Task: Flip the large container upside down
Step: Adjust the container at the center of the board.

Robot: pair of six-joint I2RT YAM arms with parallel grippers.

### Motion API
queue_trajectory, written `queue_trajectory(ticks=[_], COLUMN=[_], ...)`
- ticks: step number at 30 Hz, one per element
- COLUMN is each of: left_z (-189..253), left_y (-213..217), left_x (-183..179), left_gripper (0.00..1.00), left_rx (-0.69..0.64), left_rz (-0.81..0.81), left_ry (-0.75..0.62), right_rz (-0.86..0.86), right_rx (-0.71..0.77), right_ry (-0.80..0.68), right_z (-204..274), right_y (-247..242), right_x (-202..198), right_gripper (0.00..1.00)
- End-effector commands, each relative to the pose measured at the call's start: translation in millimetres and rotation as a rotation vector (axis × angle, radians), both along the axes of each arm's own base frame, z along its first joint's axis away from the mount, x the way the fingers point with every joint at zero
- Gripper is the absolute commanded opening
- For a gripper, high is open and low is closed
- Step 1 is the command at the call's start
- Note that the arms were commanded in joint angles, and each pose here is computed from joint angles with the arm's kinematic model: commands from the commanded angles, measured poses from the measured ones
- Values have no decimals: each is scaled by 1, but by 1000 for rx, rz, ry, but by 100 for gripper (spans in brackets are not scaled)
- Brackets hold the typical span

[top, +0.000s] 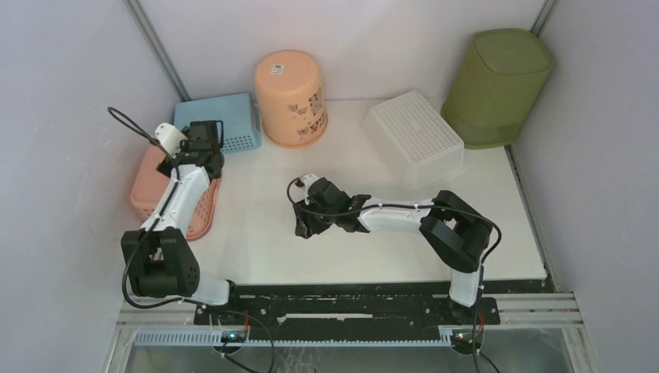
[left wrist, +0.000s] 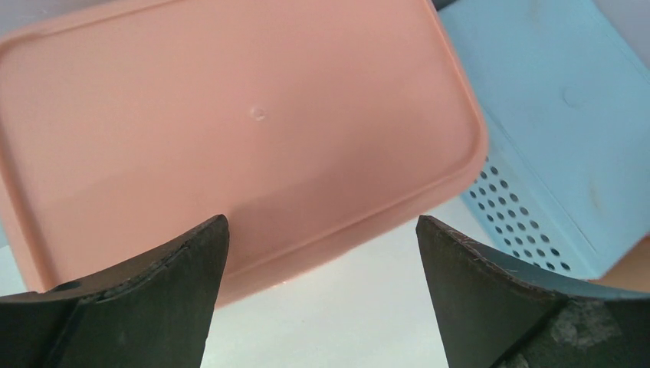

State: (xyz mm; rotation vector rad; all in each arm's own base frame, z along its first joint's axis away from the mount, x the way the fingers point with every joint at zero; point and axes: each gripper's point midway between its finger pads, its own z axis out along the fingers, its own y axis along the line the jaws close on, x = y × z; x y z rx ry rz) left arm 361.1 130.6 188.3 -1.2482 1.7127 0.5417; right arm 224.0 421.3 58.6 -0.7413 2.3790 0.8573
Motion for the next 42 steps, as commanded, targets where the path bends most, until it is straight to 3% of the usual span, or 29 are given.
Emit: queue_trajectory(ticks=[1,10,25,29,33,37,42], left_z=[-82,-84,-64,-51,-5,54,113], left_y=[-62,-116,-115,-140,-176,-180,-96], left_x=[-10,6,15,25,36,26,-8], left_gripper=[96,96,96,95,92,92,96], left_rx=[-194,-283,-308,-379,-413,-300,-17], left_rz=[-115,-269,-311,-448,-658,-783,-556], left_ry=[147,80,7,-48,-155,-198,-153], right_rz=[-56,-124,-125,-137,-162,-160,-141], right_rx=[75,85,91,92,119,129,136], right_ry=[-47,-49,-33,-28,-4,4,17], right_z=[31,42,38,38,43,47,46], right_y=[-4,-31,-29,-32,-35,-34,-28], right_x=[14,24,23,27,33,33,25], right_gripper=[58,59,60,60,61,61,61])
